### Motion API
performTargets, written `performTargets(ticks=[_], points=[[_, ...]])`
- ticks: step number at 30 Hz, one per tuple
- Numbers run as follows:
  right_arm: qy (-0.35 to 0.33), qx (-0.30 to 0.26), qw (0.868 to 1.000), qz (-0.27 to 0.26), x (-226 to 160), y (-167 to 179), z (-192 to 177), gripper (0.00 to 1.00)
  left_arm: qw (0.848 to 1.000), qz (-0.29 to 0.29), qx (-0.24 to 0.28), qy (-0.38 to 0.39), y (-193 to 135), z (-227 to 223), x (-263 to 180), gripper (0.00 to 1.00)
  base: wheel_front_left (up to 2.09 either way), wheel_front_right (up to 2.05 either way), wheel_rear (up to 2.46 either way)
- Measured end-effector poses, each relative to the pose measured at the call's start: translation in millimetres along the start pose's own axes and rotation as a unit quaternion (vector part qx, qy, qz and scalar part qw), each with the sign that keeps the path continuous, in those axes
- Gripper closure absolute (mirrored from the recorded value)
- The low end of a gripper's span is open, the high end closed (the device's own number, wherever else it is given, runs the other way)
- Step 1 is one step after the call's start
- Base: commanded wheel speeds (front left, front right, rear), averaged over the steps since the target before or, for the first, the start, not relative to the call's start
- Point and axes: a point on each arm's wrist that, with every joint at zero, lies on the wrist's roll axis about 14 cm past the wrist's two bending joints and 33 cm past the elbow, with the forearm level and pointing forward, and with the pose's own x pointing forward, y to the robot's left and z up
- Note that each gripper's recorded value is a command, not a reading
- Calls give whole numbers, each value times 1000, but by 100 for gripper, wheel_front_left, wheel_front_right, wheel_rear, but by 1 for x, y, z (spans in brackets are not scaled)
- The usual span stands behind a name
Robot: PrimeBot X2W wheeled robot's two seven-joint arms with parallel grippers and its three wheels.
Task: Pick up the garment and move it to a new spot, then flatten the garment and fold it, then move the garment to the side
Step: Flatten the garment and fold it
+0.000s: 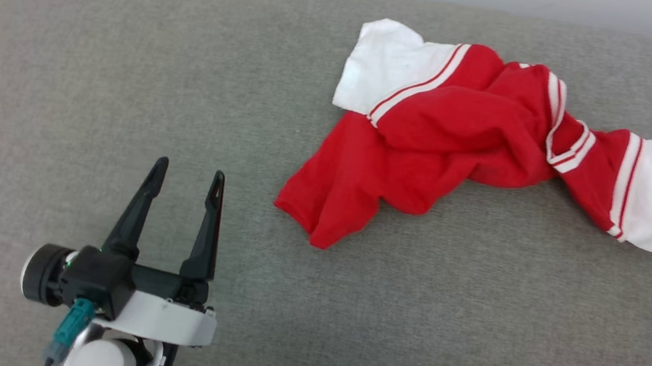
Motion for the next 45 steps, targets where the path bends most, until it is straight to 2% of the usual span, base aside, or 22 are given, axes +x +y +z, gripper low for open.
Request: performTargets(ticks=[7,13,18,23,28,30,37,39,42,45], points=[[-122,-14,992,31,-27,22,33,0,1000,-16,-6,6,-10,-4,-1,0,0,0,0],[-220,56,973,29,-57,43,32,0,995,-90,28,-12,-32,5,23,0,0,0,0],[-270,141,952,11,-83,62,18,0,980,-188,67,-12,-68,16,65,0,0,0,0],[-291,194,937,-11,-101,71,8,0,959,-265,96,27,-96,16,113,0,0,0,0],[-291,215,932,-32,-110,71,0,0,944,-298,105,95,-116,12,167,0,0,0,0],[-298,222,928,-43,-112,67,3,0,939,-298,90,146,-122,2,187,0,0,0,0],[-283,245,925,-61,-105,67,-6,0,887,-313,98,325,-141,-56,220,0,0,0,0],[-274,247,927,-61,-101,70,-10,0,871,-309,98,369,-140,-75,226,0,0,0,0],[-258,243,933,-62,-96,73,-19,0,836,-306,119,439,-139,-111,224,0,0,0,0],[-252,238,936,-58,-91,76,-19,0,817,-307,99,479,-145,-132,229,0,0,0,0]])
